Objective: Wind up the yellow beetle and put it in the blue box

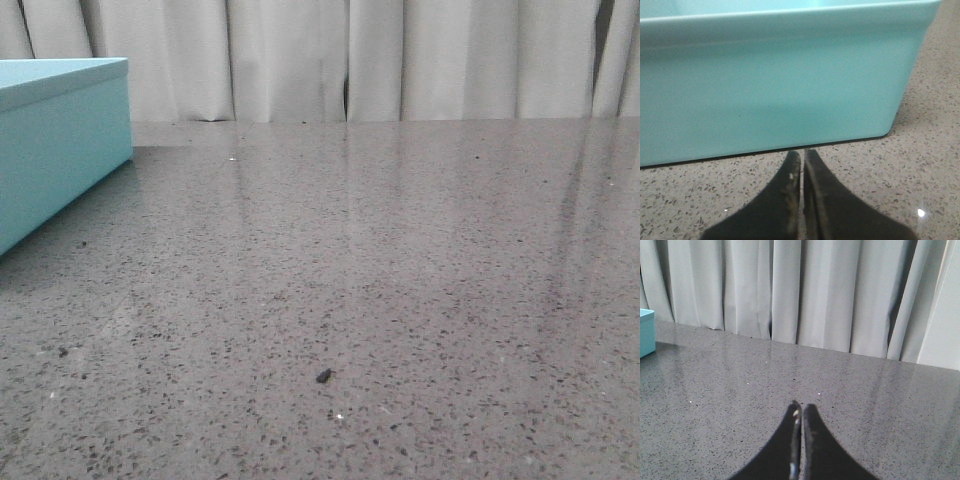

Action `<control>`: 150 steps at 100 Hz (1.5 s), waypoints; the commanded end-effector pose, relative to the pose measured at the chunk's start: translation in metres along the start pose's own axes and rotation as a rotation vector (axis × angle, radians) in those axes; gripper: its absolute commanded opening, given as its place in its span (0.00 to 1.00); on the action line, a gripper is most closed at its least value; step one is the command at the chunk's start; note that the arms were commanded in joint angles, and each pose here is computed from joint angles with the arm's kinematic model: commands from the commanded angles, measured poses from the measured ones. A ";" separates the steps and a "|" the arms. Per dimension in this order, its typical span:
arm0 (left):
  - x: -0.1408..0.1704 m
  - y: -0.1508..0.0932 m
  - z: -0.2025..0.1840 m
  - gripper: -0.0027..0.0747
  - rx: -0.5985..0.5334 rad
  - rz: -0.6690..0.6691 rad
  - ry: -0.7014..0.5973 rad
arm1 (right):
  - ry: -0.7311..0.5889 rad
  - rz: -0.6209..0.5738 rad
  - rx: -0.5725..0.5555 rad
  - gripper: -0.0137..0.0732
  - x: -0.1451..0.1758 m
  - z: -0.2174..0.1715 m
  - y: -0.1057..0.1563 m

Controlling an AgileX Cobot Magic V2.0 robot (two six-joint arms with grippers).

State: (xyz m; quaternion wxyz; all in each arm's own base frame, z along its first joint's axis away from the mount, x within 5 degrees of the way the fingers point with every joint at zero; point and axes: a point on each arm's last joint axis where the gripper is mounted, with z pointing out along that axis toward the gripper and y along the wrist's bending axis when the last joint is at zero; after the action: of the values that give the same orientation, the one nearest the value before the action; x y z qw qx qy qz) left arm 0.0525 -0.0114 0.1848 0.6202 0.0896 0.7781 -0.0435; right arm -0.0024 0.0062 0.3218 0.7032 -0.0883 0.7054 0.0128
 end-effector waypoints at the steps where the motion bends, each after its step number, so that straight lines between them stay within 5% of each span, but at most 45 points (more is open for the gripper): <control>1: 0.009 0.000 0.002 0.01 -0.009 -0.015 -0.032 | -0.095 -0.024 0.033 0.10 -0.008 -0.004 -0.002; 12: 0.009 0.000 0.002 0.01 -0.009 -0.015 -0.032 | -0.102 -0.021 0.064 0.10 0.006 0.009 -0.002; 39: 0.009 0.000 0.002 0.01 -0.009 -0.015 -0.032 | 0.223 0.013 0.120 0.10 0.102 0.046 0.000; 75: 0.009 0.000 0.002 0.01 -0.009 -0.015 -0.032 | 0.407 0.045 0.145 0.10 0.163 0.052 0.003; 150: 0.009 0.000 0.002 0.01 -0.009 -0.015 -0.032 | 0.406 0.005 0.157 0.10 0.161 0.052 0.001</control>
State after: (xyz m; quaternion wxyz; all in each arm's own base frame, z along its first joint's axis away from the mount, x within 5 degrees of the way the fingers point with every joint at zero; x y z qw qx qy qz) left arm 0.0525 -0.0113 0.1848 0.6202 0.0887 0.7782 -0.0428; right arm 0.0493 -0.0010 0.1750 0.5688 -0.0244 0.8208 -0.0456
